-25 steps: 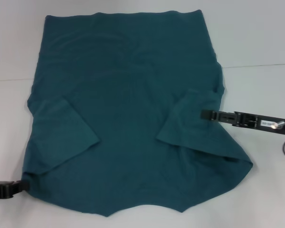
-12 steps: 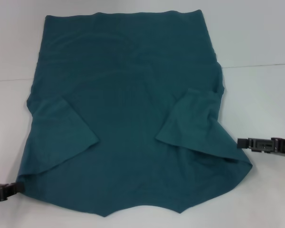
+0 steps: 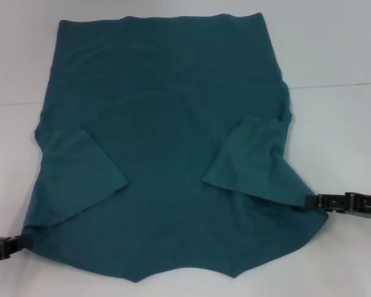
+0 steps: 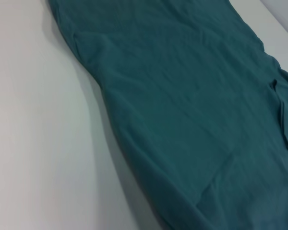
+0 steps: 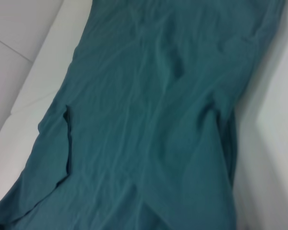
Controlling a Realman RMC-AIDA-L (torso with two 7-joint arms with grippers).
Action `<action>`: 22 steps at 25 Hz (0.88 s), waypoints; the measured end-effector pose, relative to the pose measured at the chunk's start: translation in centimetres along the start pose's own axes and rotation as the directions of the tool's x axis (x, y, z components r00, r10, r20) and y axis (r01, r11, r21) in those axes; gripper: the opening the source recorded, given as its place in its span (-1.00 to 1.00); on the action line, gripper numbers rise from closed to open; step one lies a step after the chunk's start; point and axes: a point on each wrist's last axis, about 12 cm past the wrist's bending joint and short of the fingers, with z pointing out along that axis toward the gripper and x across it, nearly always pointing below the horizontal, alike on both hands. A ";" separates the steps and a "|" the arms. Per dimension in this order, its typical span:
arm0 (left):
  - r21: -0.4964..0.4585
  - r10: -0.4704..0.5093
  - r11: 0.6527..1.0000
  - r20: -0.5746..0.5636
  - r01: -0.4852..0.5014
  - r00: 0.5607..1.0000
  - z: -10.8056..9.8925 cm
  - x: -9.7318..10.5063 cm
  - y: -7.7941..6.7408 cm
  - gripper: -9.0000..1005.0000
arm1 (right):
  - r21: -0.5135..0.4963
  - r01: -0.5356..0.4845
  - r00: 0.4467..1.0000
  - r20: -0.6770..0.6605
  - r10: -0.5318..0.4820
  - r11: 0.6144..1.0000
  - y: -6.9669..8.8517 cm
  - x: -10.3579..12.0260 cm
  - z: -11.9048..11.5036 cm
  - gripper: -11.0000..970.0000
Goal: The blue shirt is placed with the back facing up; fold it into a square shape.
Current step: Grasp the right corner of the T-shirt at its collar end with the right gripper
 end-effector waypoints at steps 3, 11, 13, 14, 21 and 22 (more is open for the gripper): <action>0.001 0.002 1.000 0.001 -0.002 1.000 0.0 -0.1 0.0 -0.97 | -0.001 0.005 1.000 -0.012 -0.005 1.000 0.3 0.1 0.8 0.40; 0.001 0.005 1.000 0.000 -0.005 1.000 0.0 -0.2 0.0 -0.97 | -0.006 0.001 1.000 -0.015 -0.001 1.000 0.4 0.4 1.0 0.31; 0.001 0.005 1.000 0.000 -0.005 1.000 0.0 -0.3 0.0 -0.97 | 0.004 0.000 1.000 -0.009 0.000 1.000 0.2 0.4 0.7 0.29; 0.001 0.004 1.000 0.000 -0.004 1.000 0.0 -0.3 0.0 -0.97 | 0.007 0.000 1.000 -0.007 0.001 1.000 0.1 0.5 0.6 0.27; -0.002 0.001 1.000 0.002 -0.001 1.000 0.0 -0.3 0.0 -0.97 | 0.005 0.000 1.000 -0.001 0.000 1.000 -0.2 1.1 0.2 -0.11; -0.002 0.001 1.000 0.002 -0.001 1.000 0.0 -0.3 0.0 -0.97 | 0.003 0.002 1.000 -0.002 -0.002 1.000 -0.2 1.2 0.2 -0.18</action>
